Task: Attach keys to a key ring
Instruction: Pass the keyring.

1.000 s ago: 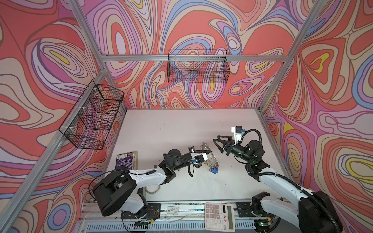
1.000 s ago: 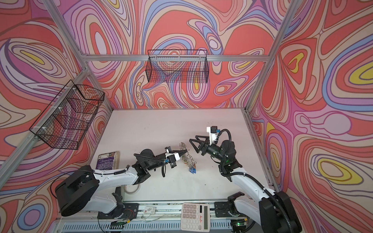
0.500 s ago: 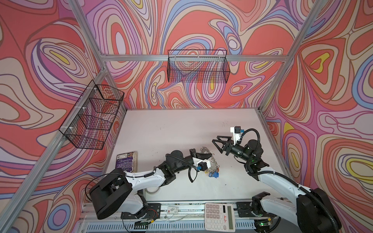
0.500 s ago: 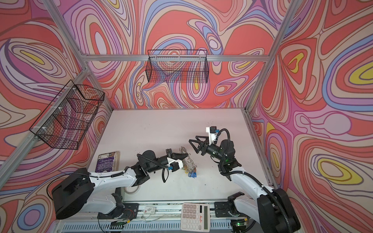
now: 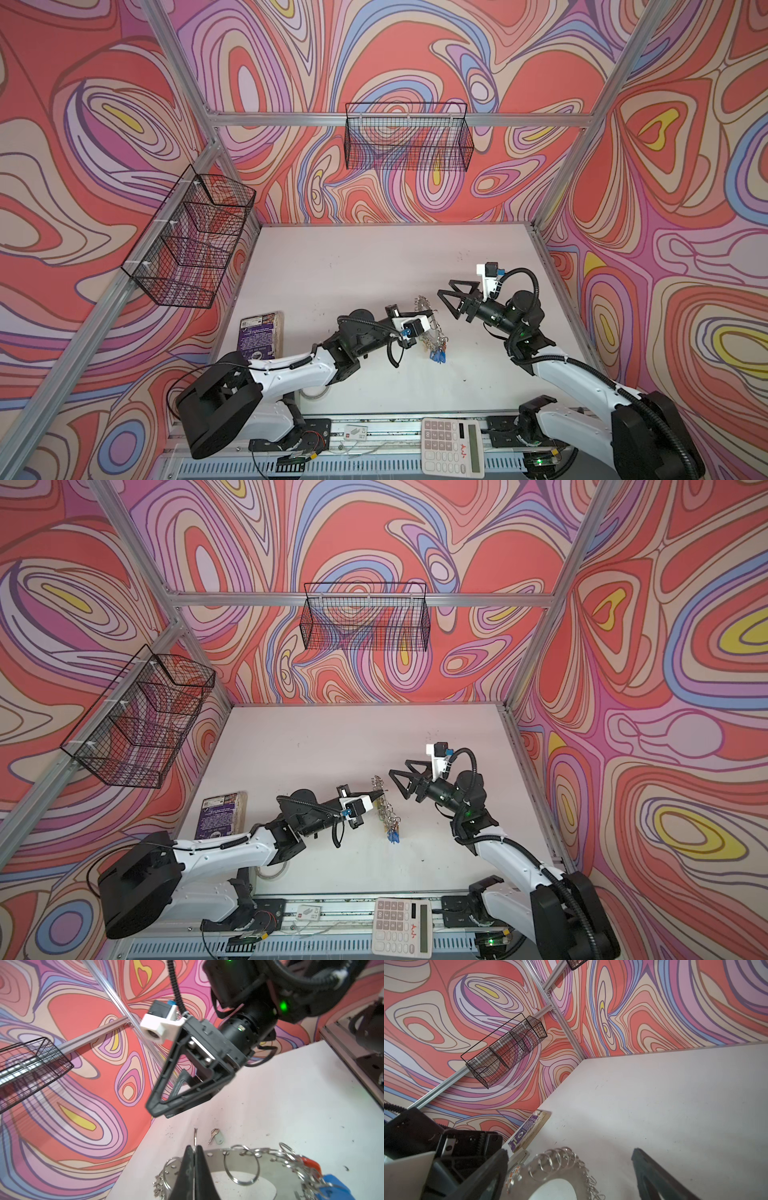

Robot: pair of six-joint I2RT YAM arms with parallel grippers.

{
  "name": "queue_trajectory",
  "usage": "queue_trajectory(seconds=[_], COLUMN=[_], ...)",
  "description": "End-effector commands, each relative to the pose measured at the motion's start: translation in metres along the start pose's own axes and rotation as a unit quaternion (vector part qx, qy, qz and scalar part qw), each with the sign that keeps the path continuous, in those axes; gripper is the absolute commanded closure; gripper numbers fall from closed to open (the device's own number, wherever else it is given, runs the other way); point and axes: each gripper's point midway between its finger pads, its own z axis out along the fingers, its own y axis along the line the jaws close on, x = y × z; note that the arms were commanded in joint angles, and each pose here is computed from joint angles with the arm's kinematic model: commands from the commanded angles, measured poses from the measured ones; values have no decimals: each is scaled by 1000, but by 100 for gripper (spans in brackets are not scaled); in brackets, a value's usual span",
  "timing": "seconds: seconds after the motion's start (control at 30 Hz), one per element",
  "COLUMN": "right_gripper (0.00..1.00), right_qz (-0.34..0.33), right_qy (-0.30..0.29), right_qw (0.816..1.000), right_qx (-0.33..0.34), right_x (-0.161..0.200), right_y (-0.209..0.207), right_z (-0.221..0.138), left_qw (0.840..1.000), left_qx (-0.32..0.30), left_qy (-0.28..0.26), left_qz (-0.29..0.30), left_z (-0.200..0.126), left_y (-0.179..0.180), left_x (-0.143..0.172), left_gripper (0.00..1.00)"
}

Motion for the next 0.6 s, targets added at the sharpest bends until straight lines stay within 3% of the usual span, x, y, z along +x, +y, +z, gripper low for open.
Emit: queue_trajectory(seconds=[0.0, 0.13, 0.27, 0.37, 0.57], right_gripper=[2, 2, 3, 16, 31], right_qz=[-2, -14, -13, -10, 2], right_qy=[-52, -95, -93, -67, -32], right_qw=[999, 995, 994, 993, 987], right_qx=[-8, -19, -59, -94, -157], right_x=[-15, -24, -23, -19, -19], right_y=[4, 12, 26, 34, 52], right_z=[-10, -21, -22, -15, -6], left_qw=[991, 982, 977, 969, 954], left_qx=[-56, -66, -60, -38, 6], left_qy=[-56, -56, -54, -49, -72], left_qz=[-109, -169, -196, -241, -290], left_z=[-5, -12, -18, -22, -28], left_y=[37, 44, 48, 55, 65], left_x=[-49, -55, -63, -66, -74], left_gripper=[100, 100, 100, 100, 100])
